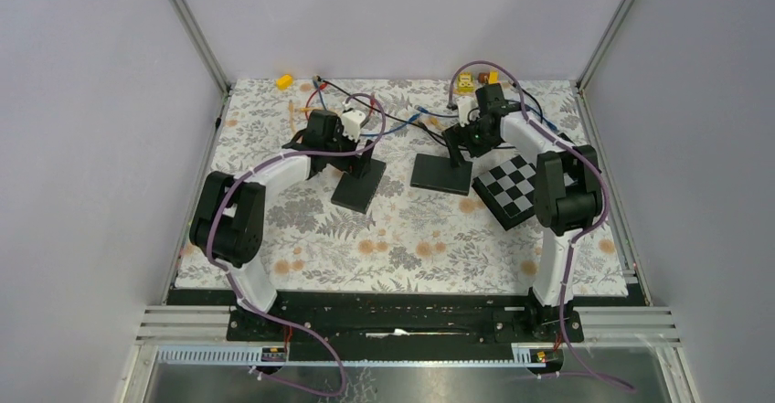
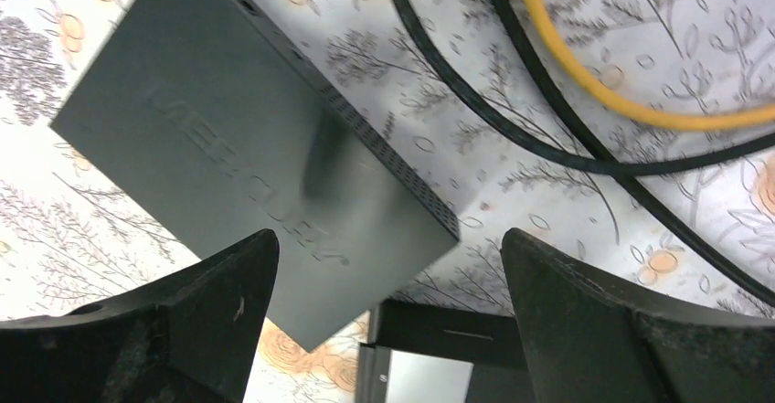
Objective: Pull the plug from the switch port
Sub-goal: Move the switch port to the center of the board.
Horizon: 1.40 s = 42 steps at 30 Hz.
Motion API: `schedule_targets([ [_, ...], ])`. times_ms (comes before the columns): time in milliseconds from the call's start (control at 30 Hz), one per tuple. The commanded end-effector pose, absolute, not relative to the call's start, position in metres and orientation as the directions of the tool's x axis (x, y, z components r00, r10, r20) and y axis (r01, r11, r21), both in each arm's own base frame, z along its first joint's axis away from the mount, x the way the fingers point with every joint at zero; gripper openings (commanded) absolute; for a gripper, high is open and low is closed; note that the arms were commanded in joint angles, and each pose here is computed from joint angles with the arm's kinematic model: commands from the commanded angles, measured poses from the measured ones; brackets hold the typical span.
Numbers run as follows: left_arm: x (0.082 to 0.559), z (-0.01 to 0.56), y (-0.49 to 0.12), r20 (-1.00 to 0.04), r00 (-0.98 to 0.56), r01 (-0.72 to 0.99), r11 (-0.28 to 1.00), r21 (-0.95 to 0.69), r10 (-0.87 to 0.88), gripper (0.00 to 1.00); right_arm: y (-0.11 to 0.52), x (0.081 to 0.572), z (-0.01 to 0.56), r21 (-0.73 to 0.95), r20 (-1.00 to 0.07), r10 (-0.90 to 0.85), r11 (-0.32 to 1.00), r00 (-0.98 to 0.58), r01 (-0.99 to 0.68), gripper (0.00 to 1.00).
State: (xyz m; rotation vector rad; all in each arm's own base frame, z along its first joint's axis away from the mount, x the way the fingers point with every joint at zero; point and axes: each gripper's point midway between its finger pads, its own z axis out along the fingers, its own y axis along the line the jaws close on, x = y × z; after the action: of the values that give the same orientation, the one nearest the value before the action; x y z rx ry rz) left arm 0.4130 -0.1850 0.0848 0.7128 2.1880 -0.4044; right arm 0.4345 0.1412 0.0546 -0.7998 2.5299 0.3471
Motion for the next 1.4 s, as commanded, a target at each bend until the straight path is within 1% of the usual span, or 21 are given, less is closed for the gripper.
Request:
schedule_targets([
  [0, 0.431, 0.092, -0.198, -0.787, -0.548, 0.586, 0.802, -0.119, 0.284, 0.99, 0.117, 0.433, 0.067, 0.095, -0.499, -0.453, 0.819, -0.739, -0.566, 0.98],
  [133, 0.438, 0.088, -0.203, -0.788, -0.565, 0.565, 0.81, -0.155, 0.243, 0.99, 0.108, 0.431, 0.06, 0.174, -0.483, -0.401, 0.827, -0.778, -0.534, 0.96],
  [267, 0.445, 0.089, -0.203, -0.793, -0.569, 0.545, 0.823, -0.163, 0.219, 0.99, 0.111, 0.427, 0.052, 0.272, -0.458, -0.366, 0.81, -0.81, -0.519, 0.92],
  [333, 0.448, 0.087, -0.204, -0.79, -0.579, 0.529, 0.83, -0.178, 0.2, 0.99, 0.117, 0.425, 0.046, 0.318, -0.445, -0.352, 0.797, -0.823, -0.513, 0.89],
  [467, 0.457, 0.08, -0.205, -0.77, -0.619, 0.488, 0.845, -0.22, 0.157, 0.99, 0.128, 0.42, 0.036, 0.398, -0.416, -0.325, 0.775, -0.85, -0.491, 0.8],
  [700, 0.478, 0.067, -0.206, -0.758, -0.645, 0.432, 0.865, -0.257, 0.097, 0.99, 0.14, 0.41, 0.023, 0.482, -0.378, -0.303, 0.743, -0.875, -0.465, 0.74],
  [833, 0.495, 0.061, -0.205, -0.755, -0.656, 0.378, 0.877, -0.298, 0.026, 0.99, 0.148, 0.404, 0.012, 0.464, -0.359, -0.342, 0.742, -0.868, -0.484, 0.68],
  [933, 0.5, 0.048, -0.196, -0.724, -0.689, 0.313, 0.887, -0.341, -0.035, 0.99, 0.157, 0.397, 0.006, 0.438, -0.351, -0.393, 0.733, -0.85, -0.52, 0.66],
  [1000, 0.499, 0.04, -0.187, -0.703, -0.708, 0.276, 0.893, -0.357, -0.062, 0.96, 0.163, 0.393, 0.004, 0.416, -0.349, -0.427, 0.727, -0.834, -0.546, 0.65],
  [1167, 0.481, 0.029, -0.164, -0.662, -0.741, 0.213, 0.898, -0.385, -0.108, 0.9, 0.178, 0.384, 0.0, 0.357, -0.345, -0.514, 0.702, -0.785, -0.616, 0.63],
  [1300, 0.462, 0.026, -0.147, -0.66, -0.743, 0.19, 0.91, -0.369, -0.112, 0.86, 0.189, 0.374, -0.002, 0.337, -0.337, -0.56, 0.679, -0.757, -0.652, 0.62],
  [1367, 0.453, 0.027, -0.144, -0.652, -0.748, 0.184, 0.904, -0.386, -0.125, 0.84, 0.191, 0.371, -0.002, 0.334, -0.334, -0.567, 0.675, -0.753, -0.657, 0.62],
])
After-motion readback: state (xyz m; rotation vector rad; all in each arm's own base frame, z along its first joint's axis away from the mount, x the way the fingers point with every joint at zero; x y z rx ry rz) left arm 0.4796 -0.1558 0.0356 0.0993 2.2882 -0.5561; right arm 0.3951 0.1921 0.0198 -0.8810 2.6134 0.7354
